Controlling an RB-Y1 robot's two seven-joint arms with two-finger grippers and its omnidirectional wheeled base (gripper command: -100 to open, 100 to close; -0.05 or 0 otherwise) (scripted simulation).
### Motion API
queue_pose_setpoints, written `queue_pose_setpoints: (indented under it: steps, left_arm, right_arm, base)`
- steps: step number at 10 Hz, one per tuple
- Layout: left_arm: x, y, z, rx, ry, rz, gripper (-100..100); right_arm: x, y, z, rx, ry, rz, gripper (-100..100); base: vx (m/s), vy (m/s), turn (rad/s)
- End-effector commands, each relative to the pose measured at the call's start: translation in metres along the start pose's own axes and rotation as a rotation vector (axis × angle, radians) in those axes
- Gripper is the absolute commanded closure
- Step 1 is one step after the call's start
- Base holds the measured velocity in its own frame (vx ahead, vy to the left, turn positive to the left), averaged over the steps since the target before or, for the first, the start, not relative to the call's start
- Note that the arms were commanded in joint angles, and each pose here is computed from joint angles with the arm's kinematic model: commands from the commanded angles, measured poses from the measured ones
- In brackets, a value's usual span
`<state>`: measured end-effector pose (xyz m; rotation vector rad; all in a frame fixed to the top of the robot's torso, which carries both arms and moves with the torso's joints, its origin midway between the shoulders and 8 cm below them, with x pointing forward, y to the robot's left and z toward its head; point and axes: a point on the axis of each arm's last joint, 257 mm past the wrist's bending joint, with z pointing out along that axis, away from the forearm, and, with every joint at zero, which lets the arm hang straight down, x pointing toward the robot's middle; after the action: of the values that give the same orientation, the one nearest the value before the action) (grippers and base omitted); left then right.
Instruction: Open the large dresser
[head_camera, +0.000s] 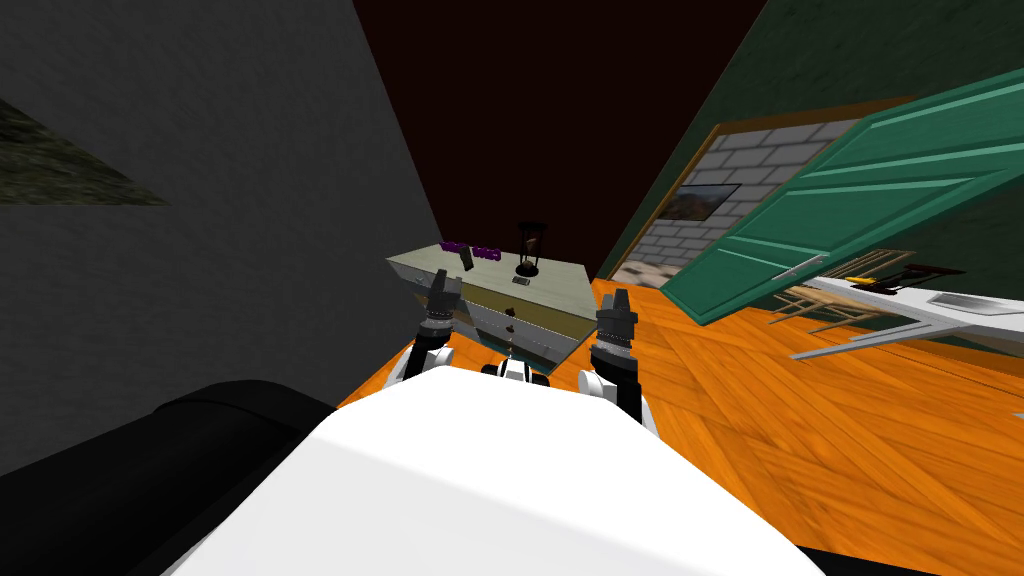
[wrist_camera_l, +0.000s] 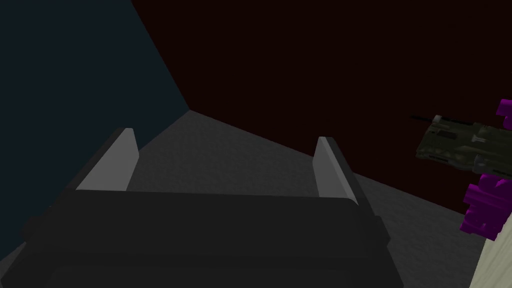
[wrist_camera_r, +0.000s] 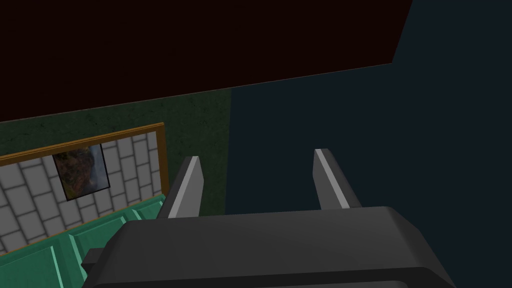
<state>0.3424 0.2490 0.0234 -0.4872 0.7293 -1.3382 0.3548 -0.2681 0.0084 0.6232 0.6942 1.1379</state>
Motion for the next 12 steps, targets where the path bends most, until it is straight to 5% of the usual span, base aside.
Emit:
queue_pose_setpoints:
  steps: [1, 12]
  left_arm:
    - [0.009, 0.024, -0.01, -0.03, 0.037, 0.012, -100]
    - [0.026, 0.107, -0.056, -0.14, 0.088, 0.029, -100]
  right_arm:
    - [0.0, 0.0, 0.0, 0.0, 0.0, 0.0, 0]
    - [0.0, 0.0, 0.0, 0.0, 0.0, 0.0, 0]
  base:
    - [0.007, -0.023, -0.026]
    - [0.007, -0.024, -0.026]
